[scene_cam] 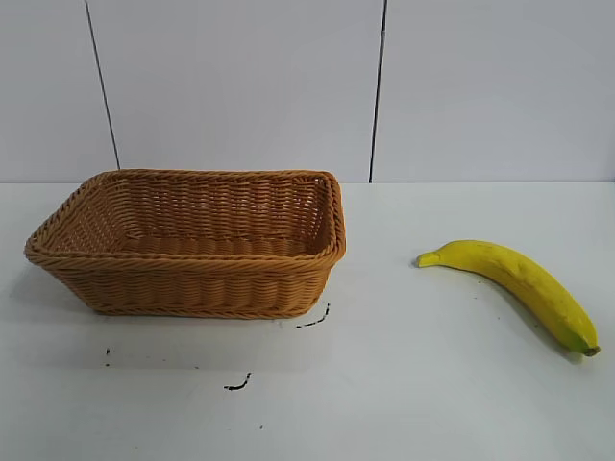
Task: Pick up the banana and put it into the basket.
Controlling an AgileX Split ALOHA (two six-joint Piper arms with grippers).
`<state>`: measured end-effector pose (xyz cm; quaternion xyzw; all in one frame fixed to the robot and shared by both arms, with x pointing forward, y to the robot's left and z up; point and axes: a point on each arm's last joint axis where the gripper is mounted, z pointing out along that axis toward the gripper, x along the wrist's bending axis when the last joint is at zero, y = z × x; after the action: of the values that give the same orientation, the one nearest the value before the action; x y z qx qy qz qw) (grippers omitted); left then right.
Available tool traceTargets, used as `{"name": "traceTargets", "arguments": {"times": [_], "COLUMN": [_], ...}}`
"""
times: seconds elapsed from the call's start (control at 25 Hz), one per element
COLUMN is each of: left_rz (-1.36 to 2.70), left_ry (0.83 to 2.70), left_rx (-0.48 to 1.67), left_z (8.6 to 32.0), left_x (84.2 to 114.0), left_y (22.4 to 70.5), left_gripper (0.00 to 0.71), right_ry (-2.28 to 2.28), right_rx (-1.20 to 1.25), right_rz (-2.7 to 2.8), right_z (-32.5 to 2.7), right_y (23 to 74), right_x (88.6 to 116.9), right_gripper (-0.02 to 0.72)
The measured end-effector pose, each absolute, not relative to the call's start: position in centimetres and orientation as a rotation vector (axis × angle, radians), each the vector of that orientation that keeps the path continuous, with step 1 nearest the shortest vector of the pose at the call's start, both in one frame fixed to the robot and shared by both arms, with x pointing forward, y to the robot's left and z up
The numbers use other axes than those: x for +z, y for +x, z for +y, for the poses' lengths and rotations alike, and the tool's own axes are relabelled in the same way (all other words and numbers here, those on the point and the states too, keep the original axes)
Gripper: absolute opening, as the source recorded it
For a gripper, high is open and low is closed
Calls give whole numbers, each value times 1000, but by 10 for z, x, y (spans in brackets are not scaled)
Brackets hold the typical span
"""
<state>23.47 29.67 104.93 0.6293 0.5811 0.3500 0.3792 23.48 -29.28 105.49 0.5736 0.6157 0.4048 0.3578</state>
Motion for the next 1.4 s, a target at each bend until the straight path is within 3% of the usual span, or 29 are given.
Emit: {"name": "traceTargets", "arguments": {"times": [0.4,0.6,0.96,1.12,1.4], "left_rz": [1485,1485,1485,1485,1485], "left_ry": [1608,1608,1608,1608,1608], "left_rx": [894,894,894,894,894], "left_z": [297,297,297,297,297], "left_x": [1049,1049,1049,1049,1049], "left_y": [235,235,235,235,235], "left_gripper": [695,695,695,695,695], "right_ry": [1486,1569,1739,1813,1827], "right_rx": [1038,968,801,714,529], "right_rz": [1595,1675,1839,1912,2115], "right_z": [-293,-292,-289,-288,-286], "right_y": [236,260,351,401,489], "right_x": [1056,1076,1126,1133,1118], "right_gripper": [676,676,676,676,676]}}
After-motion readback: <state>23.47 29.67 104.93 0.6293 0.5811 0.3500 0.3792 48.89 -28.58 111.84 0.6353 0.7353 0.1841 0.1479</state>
